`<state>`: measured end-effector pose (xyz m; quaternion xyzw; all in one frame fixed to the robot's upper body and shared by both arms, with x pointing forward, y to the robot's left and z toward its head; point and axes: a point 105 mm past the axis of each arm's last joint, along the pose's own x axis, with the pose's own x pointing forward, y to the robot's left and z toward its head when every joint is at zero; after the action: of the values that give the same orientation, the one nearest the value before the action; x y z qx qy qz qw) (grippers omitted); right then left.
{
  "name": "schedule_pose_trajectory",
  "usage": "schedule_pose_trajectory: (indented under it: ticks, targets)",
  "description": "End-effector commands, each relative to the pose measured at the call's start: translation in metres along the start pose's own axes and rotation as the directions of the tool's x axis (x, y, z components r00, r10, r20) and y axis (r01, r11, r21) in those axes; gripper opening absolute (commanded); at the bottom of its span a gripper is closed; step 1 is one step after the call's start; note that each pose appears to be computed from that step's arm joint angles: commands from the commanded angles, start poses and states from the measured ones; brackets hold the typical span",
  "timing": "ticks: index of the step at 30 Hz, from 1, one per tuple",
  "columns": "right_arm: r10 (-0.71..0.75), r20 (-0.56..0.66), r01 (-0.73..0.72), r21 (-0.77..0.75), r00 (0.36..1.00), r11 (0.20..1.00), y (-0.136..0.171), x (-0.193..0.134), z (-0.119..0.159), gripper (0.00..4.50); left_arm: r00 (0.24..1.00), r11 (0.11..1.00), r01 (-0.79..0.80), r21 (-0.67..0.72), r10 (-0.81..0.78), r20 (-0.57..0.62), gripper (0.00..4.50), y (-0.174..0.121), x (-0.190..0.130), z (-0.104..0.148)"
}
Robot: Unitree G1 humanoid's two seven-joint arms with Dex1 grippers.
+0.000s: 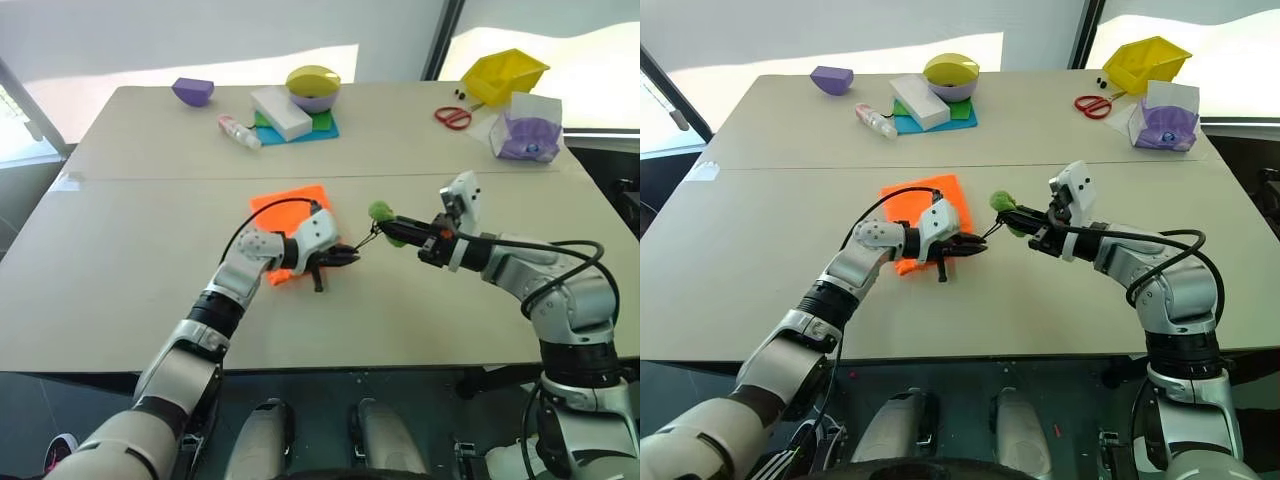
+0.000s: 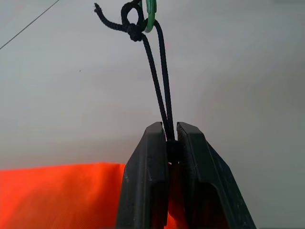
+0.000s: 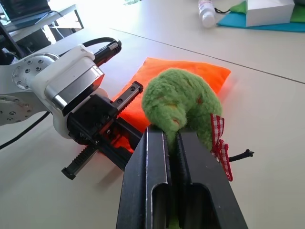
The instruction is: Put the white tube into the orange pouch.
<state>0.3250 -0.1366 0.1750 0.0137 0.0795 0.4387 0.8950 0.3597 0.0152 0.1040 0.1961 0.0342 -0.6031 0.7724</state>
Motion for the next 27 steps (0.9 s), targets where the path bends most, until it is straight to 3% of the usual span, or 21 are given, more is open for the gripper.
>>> schedule_pose_trajectory:
  ticks: [1,7,12,19,27]
  targets:
    - [-0.015,0.049,0.018,-0.049,0.999,0.999,-0.004,-0.003,0.015,0.00,1.000,0.999,0.003,0.053,-0.003,0.002,0.03,0.005,-0.009,0.008]
    - [-0.173,0.120,0.181,-0.061,0.978,0.982,-0.038,-0.009,0.029,0.00,0.993,0.992,0.089,0.093,-0.081,-0.084,0.03,-0.004,-0.038,0.003]
    - [-0.359,0.223,0.373,-0.018,0.906,0.928,-0.078,-0.021,0.048,0.00,0.980,0.979,0.137,0.153,-0.111,-0.166,0.03,-0.014,-0.064,-0.003]
    - [-0.461,0.196,0.472,-0.007,0.865,0.882,-0.101,-0.027,0.040,0.00,0.972,0.986,0.114,0.124,-0.085,-0.220,0.03,-0.022,-0.099,-0.014]
    - [-0.474,0.203,0.484,-0.002,0.857,0.875,-0.106,-0.028,0.044,0.00,0.970,0.988,0.072,0.134,-0.038,-0.240,0.03,-0.021,-0.114,-0.015]
